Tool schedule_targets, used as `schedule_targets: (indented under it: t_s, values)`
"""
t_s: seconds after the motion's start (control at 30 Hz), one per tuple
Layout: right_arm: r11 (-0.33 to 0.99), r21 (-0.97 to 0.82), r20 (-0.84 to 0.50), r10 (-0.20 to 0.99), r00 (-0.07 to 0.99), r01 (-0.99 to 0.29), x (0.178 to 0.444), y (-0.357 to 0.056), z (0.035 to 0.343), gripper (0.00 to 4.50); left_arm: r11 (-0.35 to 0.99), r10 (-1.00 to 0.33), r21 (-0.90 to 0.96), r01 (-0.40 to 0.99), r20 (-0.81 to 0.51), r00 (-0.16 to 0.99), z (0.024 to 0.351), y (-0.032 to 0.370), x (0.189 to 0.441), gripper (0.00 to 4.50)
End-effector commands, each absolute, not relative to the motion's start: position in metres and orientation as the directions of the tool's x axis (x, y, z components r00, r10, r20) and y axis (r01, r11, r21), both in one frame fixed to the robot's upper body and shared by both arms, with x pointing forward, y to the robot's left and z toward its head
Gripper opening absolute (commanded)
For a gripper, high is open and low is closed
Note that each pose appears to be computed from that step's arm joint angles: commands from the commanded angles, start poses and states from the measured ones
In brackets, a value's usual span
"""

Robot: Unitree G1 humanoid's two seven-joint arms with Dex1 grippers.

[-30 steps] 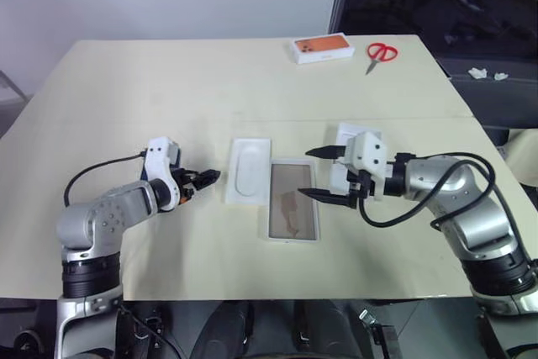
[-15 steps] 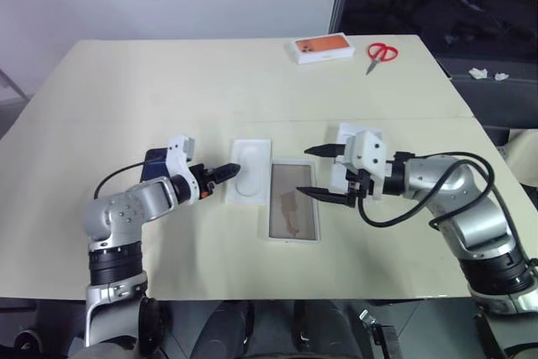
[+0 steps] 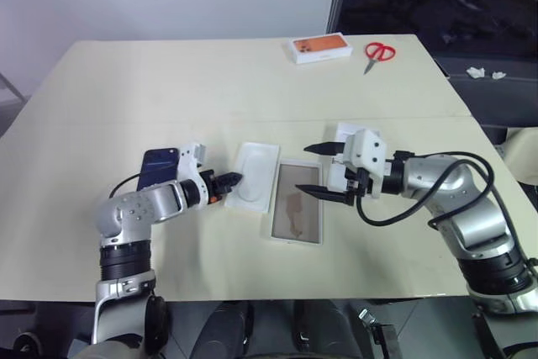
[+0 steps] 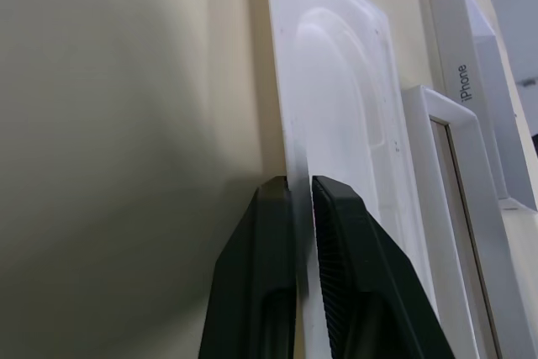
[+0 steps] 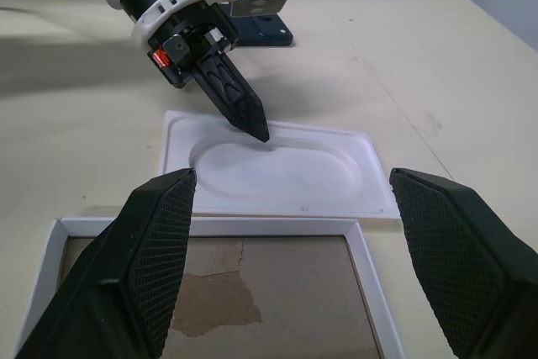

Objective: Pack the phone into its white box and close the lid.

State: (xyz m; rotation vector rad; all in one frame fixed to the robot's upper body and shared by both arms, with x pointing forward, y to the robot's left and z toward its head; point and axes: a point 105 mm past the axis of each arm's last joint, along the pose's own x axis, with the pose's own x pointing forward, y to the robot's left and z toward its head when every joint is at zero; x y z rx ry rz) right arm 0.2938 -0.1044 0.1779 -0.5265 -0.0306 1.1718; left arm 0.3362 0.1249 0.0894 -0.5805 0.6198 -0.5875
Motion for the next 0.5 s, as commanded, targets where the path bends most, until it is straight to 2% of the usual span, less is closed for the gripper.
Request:
schedule_targets:
  t_s: [0.03,0.07,0.5]
  values:
    - [0.272,-0.456,-0.204,0.895,0.397,-0.847,0.290,-0.100,0.193,3.88,0.688,-0.648,-0.656,0.311,-0.364,0.669,0.088,0.130,0.333,0.44]
    - [0.272,-0.457,-0.204,0.895,0.397,-0.847,0.290,-0.100,0.193,3.88,0.687,-0.647,-0.660,0.306,-0.363,0.670,0.087,0.130,0.333,0.21]
    - [0.270,-0.459,-0.203,0.895,0.396,-0.846,0.290,-0.100,0.194,3.88,0.657,-0.640,-0.707,0.261,-0.342,0.688,0.086,0.140,0.329,0.21]
